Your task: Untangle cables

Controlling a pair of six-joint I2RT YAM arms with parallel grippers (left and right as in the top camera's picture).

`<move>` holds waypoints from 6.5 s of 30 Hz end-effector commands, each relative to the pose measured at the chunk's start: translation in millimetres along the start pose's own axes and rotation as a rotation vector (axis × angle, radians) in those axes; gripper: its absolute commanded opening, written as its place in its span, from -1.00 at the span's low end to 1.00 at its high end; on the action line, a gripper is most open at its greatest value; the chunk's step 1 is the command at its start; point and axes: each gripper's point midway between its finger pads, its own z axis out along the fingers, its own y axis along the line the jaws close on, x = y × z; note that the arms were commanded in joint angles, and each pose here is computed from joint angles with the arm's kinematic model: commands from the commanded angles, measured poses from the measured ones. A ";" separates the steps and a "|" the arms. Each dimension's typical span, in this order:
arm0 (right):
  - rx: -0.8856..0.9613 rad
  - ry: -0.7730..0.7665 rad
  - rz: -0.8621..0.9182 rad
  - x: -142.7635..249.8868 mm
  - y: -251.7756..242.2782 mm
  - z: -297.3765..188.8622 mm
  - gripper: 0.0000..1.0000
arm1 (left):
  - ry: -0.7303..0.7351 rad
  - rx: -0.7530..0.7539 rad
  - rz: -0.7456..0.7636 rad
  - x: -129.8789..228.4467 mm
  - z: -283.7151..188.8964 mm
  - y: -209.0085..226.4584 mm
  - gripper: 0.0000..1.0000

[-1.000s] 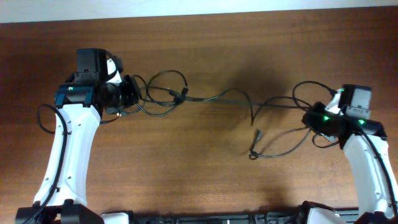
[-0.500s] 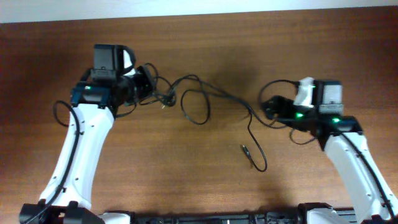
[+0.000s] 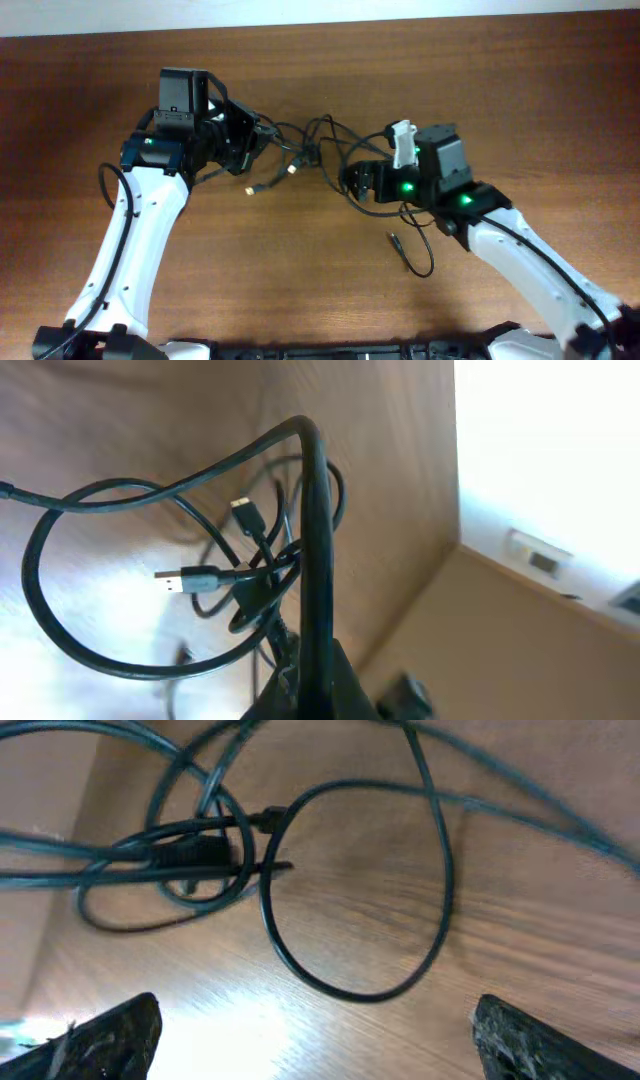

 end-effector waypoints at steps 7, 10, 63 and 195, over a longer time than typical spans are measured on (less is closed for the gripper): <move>-0.082 -0.030 0.207 -3.9 21.3 47.9 0.98 | 0.075 0.044 -0.188 14.3 -6.2 -12.9 -1.00; -0.076 -0.076 0.218 -13.8 20.5 48.2 0.97 | 0.075 0.044 -0.187 14.3 -6.2 -12.9 -1.00; 0.276 0.200 0.231 61.4 -72.5 42.9 0.97 | -0.171 0.048 0.350 -22.5 -5.8 -27.1 -0.63; -0.506 -0.108 0.180 -69.4 62.7 -17.4 -0.92 | 0.008 -0.123 1.248 43.6 14.7 -14.5 -0.62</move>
